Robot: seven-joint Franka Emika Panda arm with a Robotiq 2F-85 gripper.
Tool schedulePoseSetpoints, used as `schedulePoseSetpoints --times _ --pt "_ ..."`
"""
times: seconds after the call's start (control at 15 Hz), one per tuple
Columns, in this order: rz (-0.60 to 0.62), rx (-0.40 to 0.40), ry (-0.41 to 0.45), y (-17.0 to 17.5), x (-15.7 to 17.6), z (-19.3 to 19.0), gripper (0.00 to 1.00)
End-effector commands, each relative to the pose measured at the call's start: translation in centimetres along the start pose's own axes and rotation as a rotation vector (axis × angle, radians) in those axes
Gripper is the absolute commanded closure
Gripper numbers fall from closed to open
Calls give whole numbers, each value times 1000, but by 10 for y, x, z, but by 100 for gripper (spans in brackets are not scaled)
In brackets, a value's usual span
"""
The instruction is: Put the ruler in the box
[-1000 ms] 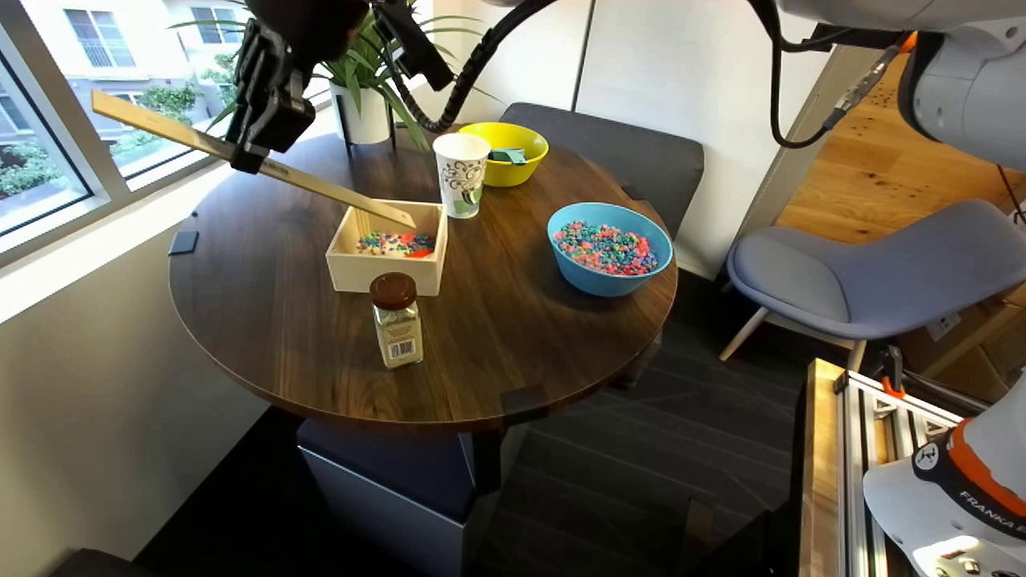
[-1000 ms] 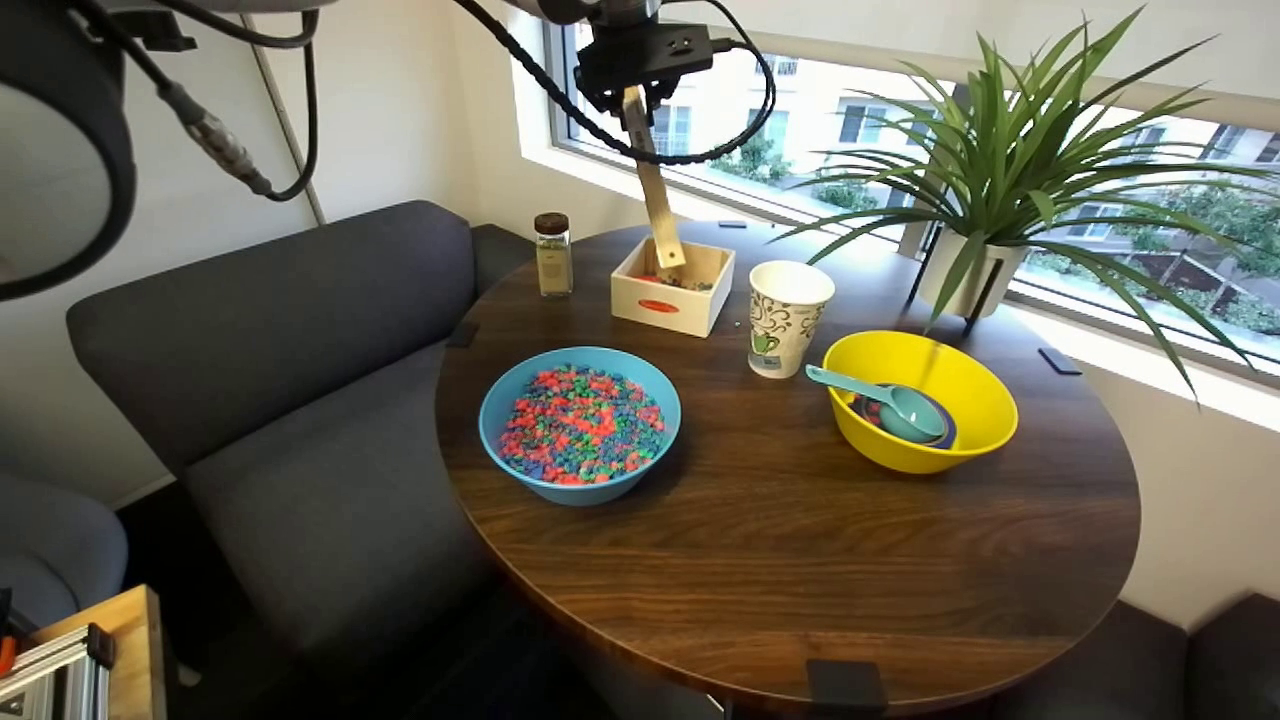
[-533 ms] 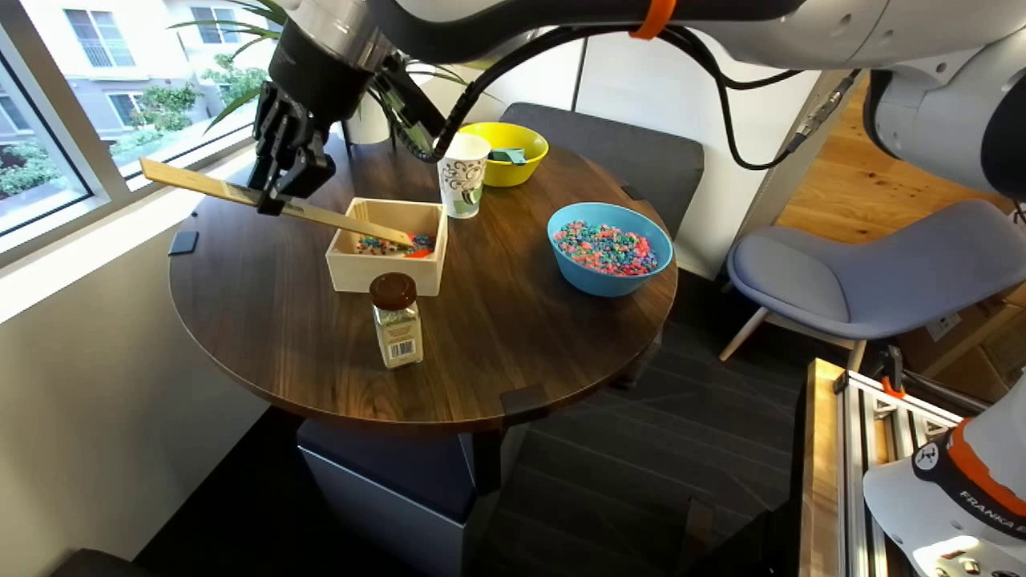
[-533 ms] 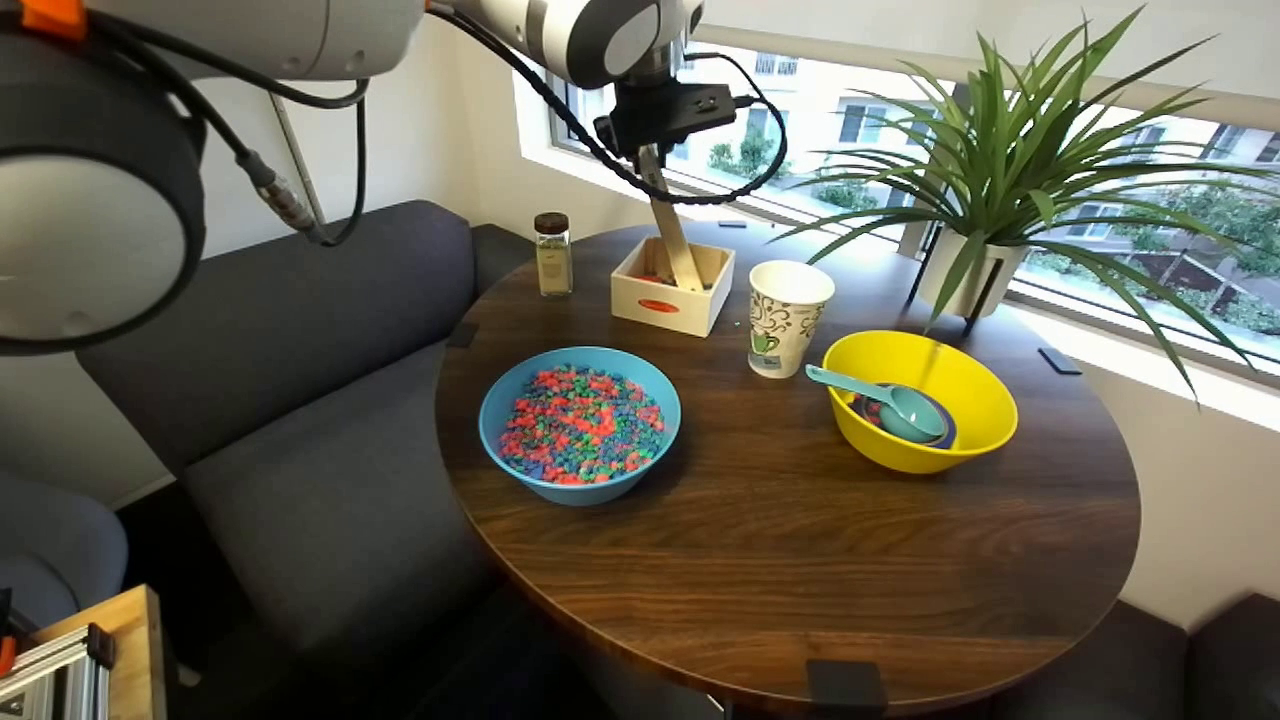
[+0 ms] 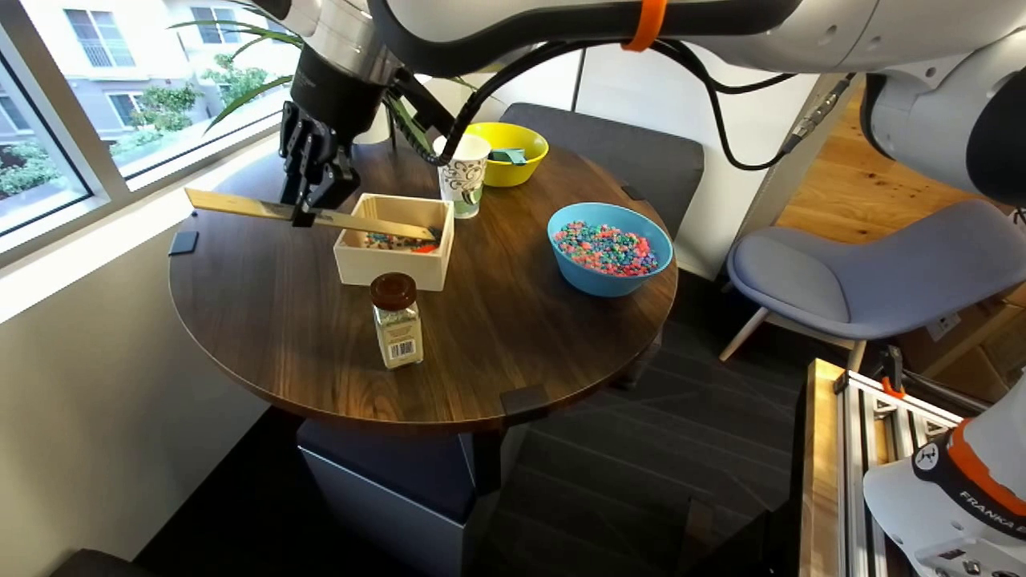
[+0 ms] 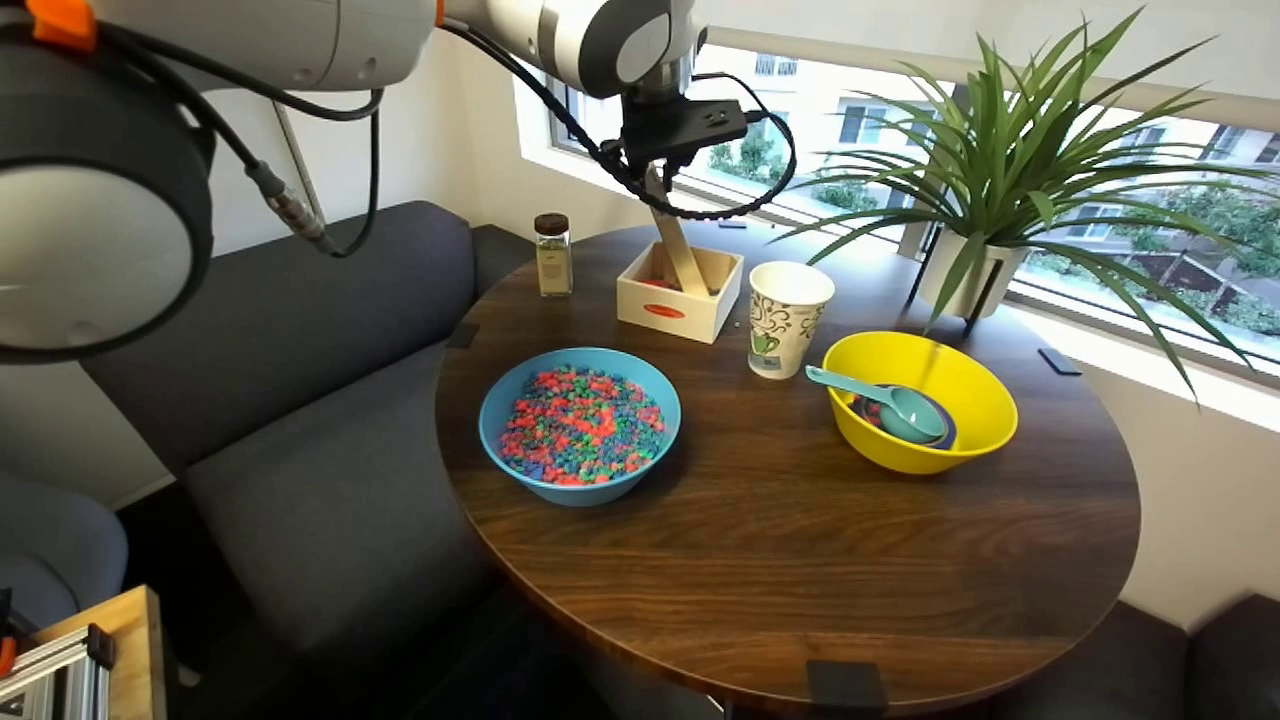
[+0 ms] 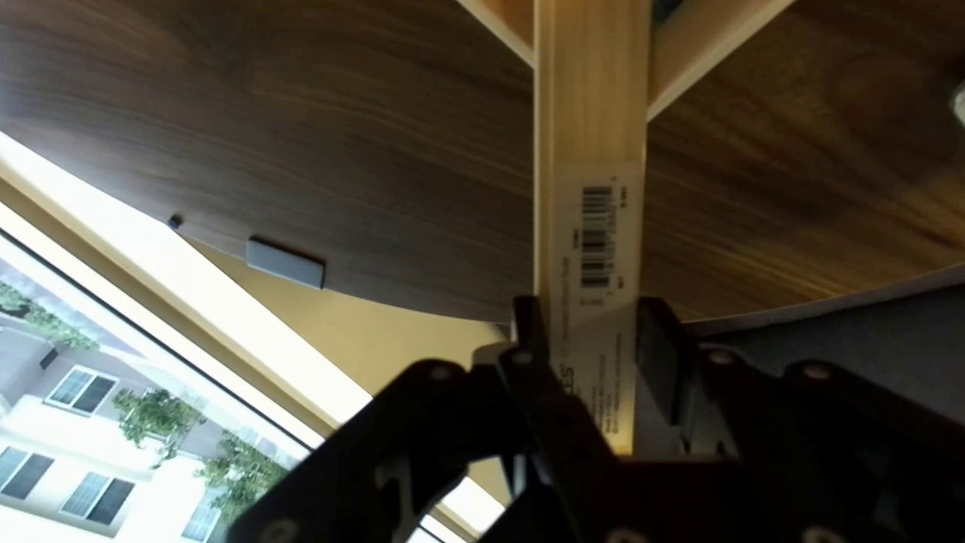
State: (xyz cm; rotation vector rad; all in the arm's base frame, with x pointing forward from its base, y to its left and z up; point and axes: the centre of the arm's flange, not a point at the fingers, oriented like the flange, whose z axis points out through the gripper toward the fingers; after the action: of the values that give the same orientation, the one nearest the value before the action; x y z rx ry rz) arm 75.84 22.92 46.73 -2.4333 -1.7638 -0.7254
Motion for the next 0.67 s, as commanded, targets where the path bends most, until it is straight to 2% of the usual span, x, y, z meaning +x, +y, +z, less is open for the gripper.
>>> schedulePoseSetpoints --times 0.0,0.07,0.27,0.4,0.47,0.6 --pt "13 32 -79 5 6 2 40" --pt "23 39 -88 4 6 2 38" --pt "56 48 -99 5 8 -3 16" --pt "92 24 -98 9 11 -10 3" --pt "114 9 -96 11 12 -16 0" --pt "173 -30 -64 20 16 -36 0"
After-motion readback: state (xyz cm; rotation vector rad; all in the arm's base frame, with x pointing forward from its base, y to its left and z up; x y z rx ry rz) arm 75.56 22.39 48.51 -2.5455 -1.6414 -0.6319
